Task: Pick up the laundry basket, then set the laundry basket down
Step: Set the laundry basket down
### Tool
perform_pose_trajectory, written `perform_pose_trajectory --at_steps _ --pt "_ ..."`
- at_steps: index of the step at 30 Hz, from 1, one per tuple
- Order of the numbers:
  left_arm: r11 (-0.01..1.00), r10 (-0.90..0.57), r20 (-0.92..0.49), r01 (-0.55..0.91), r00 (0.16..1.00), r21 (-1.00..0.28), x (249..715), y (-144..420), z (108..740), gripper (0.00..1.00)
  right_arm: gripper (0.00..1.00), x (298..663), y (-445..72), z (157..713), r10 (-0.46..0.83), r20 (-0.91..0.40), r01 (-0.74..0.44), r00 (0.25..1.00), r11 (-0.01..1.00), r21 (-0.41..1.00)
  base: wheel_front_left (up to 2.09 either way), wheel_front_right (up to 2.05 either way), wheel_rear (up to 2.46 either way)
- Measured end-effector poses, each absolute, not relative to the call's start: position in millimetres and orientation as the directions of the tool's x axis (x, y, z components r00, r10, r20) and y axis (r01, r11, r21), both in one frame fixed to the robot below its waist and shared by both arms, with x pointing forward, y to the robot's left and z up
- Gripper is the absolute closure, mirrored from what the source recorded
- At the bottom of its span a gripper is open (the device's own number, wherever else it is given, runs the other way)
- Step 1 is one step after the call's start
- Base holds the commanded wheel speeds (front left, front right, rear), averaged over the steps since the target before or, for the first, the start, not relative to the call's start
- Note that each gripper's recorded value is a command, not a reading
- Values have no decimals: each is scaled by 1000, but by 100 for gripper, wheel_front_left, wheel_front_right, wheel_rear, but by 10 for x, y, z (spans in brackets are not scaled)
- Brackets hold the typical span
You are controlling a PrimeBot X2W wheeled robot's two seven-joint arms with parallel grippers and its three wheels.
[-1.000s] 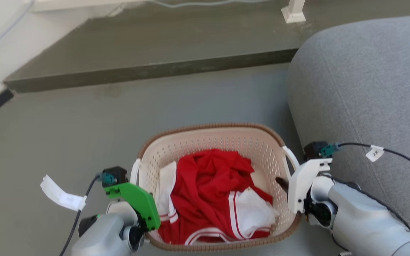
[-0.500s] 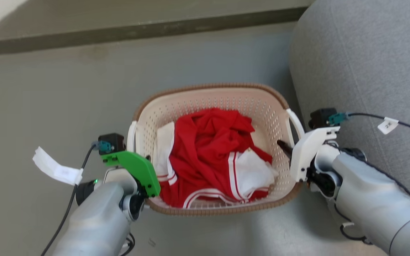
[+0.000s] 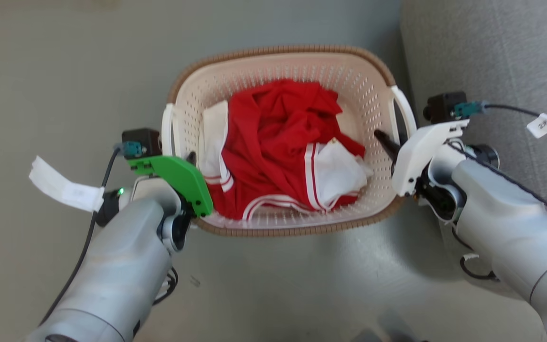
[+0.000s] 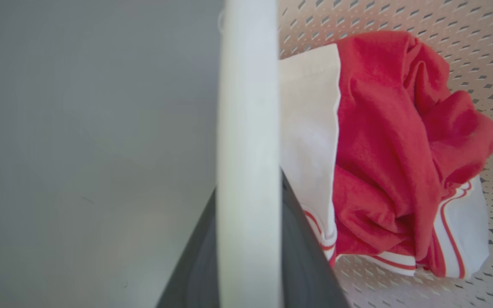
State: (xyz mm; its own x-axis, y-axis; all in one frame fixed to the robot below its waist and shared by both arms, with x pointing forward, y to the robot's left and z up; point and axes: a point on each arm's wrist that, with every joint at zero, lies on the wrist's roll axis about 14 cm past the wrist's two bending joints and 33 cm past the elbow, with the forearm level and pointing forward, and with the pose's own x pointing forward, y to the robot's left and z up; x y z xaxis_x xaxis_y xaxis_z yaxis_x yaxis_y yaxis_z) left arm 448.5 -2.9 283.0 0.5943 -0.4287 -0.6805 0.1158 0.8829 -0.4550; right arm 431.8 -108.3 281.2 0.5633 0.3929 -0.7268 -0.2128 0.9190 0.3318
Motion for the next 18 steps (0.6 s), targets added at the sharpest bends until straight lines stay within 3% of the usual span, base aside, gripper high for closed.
perform_pose_trajectory --at_steps 18 --pt "895 -404 -731 70 550 -441 4643 -19 2078 100 100 4445 -1074 2130 402 -755 -185 519 915 360 0 0 0"
